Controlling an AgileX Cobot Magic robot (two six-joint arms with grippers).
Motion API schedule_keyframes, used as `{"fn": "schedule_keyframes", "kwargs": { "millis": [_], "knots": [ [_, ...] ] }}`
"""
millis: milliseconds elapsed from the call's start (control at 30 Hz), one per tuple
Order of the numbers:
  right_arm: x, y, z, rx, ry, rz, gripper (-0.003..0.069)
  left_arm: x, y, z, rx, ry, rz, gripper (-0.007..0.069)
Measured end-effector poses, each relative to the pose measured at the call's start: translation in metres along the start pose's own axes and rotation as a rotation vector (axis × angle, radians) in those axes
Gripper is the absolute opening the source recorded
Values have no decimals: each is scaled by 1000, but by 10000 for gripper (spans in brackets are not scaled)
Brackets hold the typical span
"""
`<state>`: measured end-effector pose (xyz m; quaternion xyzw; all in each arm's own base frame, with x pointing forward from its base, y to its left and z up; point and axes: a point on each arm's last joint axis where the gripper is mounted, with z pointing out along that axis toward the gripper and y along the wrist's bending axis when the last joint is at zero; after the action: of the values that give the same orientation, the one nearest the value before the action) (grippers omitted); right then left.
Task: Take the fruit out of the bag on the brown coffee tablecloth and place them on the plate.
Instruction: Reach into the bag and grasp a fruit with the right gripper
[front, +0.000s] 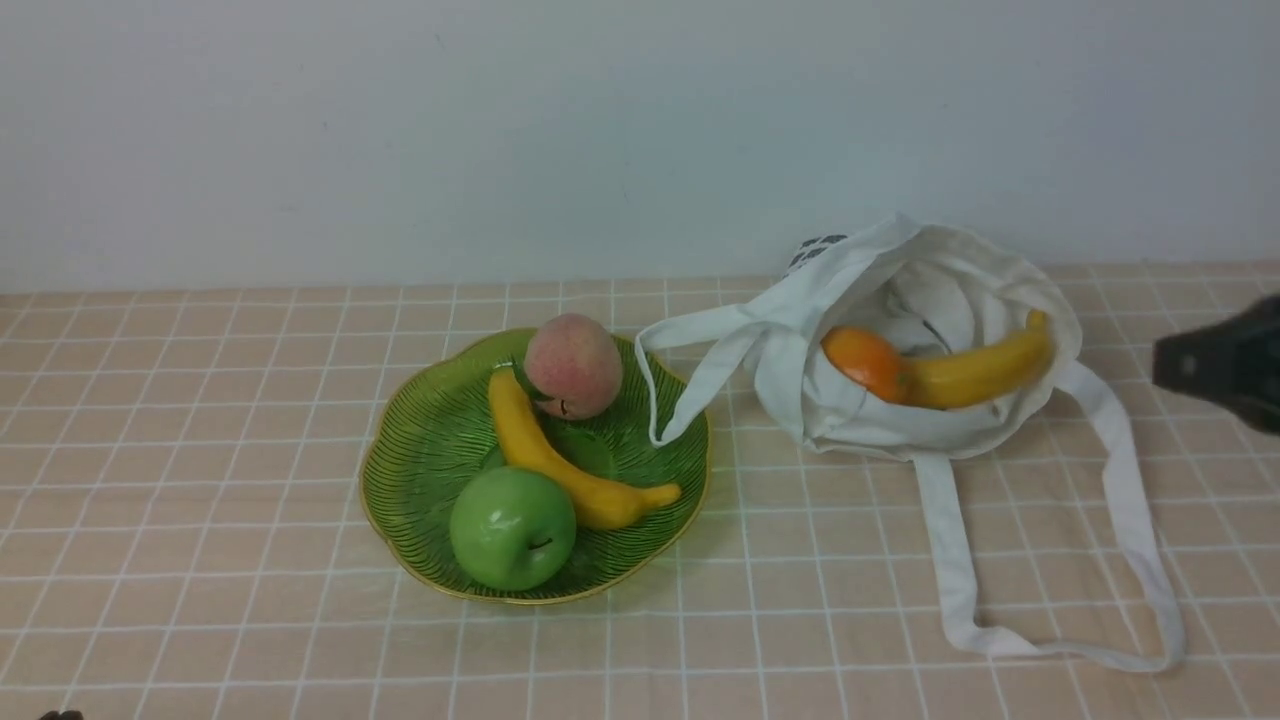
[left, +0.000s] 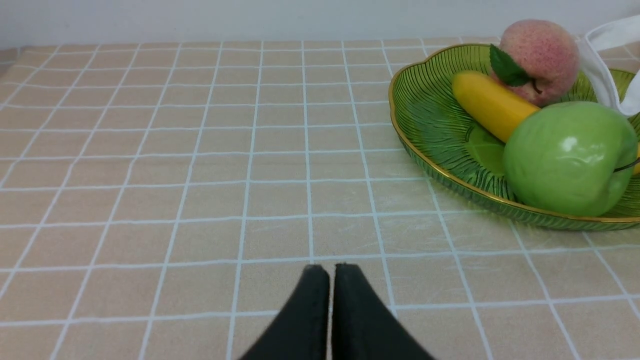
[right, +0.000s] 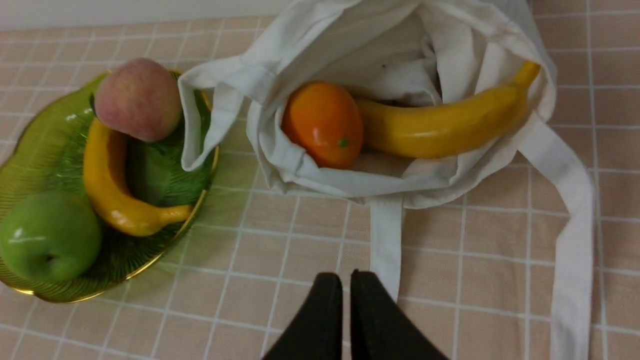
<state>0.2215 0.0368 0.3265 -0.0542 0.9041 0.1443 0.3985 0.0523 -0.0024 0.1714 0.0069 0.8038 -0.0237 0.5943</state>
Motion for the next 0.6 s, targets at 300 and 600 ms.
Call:
{"fn": "schedule_keyframes", "kwargs": {
  "millis": [300,600],
  "knots": [
    [-45,0,120,-84,214,-87,312,0,0,0,0,0,0,-8],
    [-54,-9,213,-96,318,-70,526,0,0,0,0,0,0,-8]
  ]
}}
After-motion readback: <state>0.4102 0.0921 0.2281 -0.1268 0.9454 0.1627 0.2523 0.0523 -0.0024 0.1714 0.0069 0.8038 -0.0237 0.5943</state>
